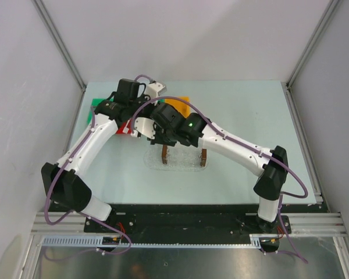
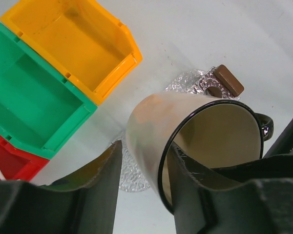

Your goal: Prepare toiletry sets of a toothbrush and toothpaste on the tray

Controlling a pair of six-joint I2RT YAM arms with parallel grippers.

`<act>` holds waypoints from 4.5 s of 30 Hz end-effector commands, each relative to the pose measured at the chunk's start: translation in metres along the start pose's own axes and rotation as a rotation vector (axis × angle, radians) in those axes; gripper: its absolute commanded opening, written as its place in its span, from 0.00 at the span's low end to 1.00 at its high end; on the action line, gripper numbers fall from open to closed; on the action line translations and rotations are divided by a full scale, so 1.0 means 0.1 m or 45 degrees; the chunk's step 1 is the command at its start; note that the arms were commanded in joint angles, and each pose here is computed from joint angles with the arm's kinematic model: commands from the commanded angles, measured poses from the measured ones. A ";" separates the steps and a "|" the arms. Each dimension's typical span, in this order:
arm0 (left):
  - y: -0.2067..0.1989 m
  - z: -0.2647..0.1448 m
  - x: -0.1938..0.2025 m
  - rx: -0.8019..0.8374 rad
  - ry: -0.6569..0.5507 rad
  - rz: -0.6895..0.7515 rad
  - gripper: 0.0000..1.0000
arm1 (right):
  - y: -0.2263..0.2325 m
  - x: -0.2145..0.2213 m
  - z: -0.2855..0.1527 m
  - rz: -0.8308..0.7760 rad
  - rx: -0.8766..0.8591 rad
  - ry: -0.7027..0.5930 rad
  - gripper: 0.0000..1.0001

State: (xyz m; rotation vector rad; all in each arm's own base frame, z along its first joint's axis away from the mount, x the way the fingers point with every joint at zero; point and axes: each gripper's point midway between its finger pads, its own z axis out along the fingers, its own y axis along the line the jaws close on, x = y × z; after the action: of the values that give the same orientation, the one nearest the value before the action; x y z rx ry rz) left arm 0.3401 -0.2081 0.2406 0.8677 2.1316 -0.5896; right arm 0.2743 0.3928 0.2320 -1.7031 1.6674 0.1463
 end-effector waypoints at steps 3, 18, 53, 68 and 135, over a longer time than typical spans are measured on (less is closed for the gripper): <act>0.01 0.04 -0.07 0.000 -0.005 0.052 0.33 | -0.45 -0.43 -0.27 0.071 0.255 -0.163 0.00; 0.04 -0.09 -0.42 -0.017 -0.089 0.184 0.00 | -0.42 -0.56 -0.42 0.199 0.260 -0.230 0.25; 0.60 -0.41 0.26 0.031 0.374 0.941 0.00 | -0.99 0.39 -1.31 0.650 0.162 -0.345 0.89; 0.32 -0.07 0.74 0.473 0.375 1.387 0.00 | -1.02 0.81 -1.17 0.765 0.147 -0.294 0.89; 0.14 0.80 1.25 0.963 0.355 1.358 0.02 | -0.95 1.17 -0.67 0.790 0.050 -0.131 0.88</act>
State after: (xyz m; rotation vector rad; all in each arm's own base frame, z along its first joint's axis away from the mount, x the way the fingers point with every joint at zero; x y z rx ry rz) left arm 0.3223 -0.1817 0.0746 2.4257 1.3492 -0.6438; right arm 0.3479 0.2449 0.2455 -1.0707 2.1046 0.4666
